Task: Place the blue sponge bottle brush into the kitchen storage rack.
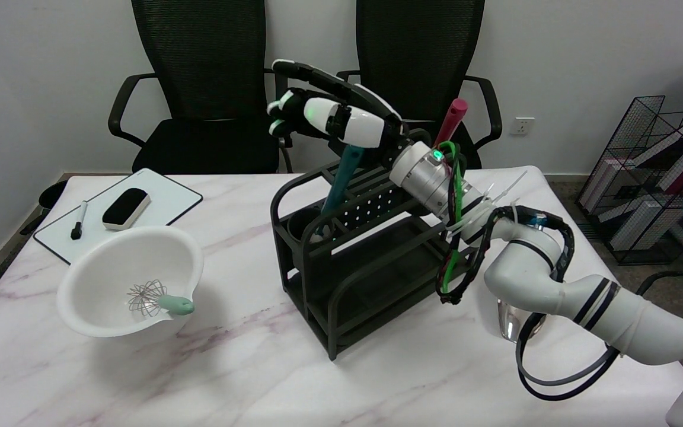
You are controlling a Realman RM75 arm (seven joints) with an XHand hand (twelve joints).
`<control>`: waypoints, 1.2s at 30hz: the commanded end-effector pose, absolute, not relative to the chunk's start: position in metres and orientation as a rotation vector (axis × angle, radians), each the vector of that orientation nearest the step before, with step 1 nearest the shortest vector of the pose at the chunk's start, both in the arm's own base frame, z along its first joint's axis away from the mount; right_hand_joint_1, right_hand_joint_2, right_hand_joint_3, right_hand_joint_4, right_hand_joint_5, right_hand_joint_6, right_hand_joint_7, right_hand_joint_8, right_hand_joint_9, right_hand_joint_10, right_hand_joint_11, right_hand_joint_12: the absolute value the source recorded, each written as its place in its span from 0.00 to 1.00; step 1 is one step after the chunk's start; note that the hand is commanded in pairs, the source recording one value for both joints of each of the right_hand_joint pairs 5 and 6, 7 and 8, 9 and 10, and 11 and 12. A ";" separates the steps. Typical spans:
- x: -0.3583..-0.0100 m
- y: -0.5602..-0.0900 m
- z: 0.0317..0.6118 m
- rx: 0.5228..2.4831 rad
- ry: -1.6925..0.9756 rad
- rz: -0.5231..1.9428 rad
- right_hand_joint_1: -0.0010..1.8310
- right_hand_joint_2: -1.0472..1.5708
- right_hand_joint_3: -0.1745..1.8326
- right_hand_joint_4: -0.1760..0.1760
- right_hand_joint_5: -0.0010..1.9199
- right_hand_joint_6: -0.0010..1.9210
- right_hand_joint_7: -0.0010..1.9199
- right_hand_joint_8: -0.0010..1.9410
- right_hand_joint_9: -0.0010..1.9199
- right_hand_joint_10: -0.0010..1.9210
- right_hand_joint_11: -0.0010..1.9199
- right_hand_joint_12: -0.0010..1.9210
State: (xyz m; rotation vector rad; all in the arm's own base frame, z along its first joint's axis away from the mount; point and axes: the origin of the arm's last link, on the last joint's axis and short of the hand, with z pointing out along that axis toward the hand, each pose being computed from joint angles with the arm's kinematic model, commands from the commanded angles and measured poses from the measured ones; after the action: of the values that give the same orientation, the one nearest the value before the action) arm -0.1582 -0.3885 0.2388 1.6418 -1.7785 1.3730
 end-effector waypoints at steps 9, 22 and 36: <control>-0.133 -0.358 0.287 1.786 -1.572 1.602 0.66 0.67 0.66 0.50 0.27 0.27 0.50 0.50 0.40 0.40 0.44 0.44; -0.144 -0.298 0.325 1.831 -1.275 1.731 0.51 0.87 0.42 0.50 0.66 0.66 0.87 0.86 0.87 0.87 0.75 0.75; -0.208 -0.212 0.323 1.814 -1.094 1.813 0.47 0.93 0.45 0.50 0.80 0.80 0.95 0.94 0.93 0.93 0.85 0.85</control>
State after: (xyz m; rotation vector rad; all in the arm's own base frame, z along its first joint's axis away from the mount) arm -0.1553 -0.3056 0.3112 1.8201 -1.3706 1.7161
